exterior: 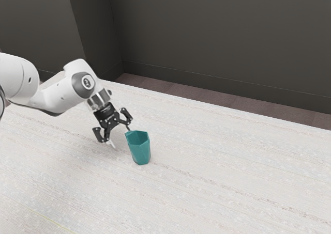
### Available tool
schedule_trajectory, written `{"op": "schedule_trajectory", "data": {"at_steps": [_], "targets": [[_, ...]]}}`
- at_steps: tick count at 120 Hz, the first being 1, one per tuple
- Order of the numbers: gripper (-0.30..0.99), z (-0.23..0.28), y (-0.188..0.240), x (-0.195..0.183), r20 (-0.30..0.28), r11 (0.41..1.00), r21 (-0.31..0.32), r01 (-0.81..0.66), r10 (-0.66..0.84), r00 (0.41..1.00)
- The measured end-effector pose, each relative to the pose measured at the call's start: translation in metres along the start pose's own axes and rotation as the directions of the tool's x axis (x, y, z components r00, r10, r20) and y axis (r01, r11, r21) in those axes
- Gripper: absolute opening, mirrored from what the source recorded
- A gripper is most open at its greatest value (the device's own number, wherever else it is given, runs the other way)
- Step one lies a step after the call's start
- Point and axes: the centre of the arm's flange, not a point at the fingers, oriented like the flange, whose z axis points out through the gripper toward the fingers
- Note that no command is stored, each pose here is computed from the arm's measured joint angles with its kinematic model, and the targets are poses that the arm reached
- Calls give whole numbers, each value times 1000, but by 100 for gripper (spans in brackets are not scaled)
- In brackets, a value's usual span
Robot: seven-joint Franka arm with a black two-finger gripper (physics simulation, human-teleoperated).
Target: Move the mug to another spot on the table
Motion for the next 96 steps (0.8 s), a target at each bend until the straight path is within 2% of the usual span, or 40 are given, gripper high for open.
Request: {"op": "schedule_trajectory", "data": {"at_steps": [19,36,41,57,72,84,96], "targets": [[69,-34,-4,5,-46,999,-33,13,-15,999],[69,-75,-7,-5,-109,998,-62,-16,9,994],[69,-88,-6,-13,-144,997,-55,-47,39,989],[69,-133,-4,-52,-277,984,23,-174,174,945],[69,-170,-2,-100,-385,942,142,-305,336,860],[69,-190,-3,-128,-433,890,239,-388,456,778],[69,-207,-6,-140,-437,844,311,-437,535,723]]}}
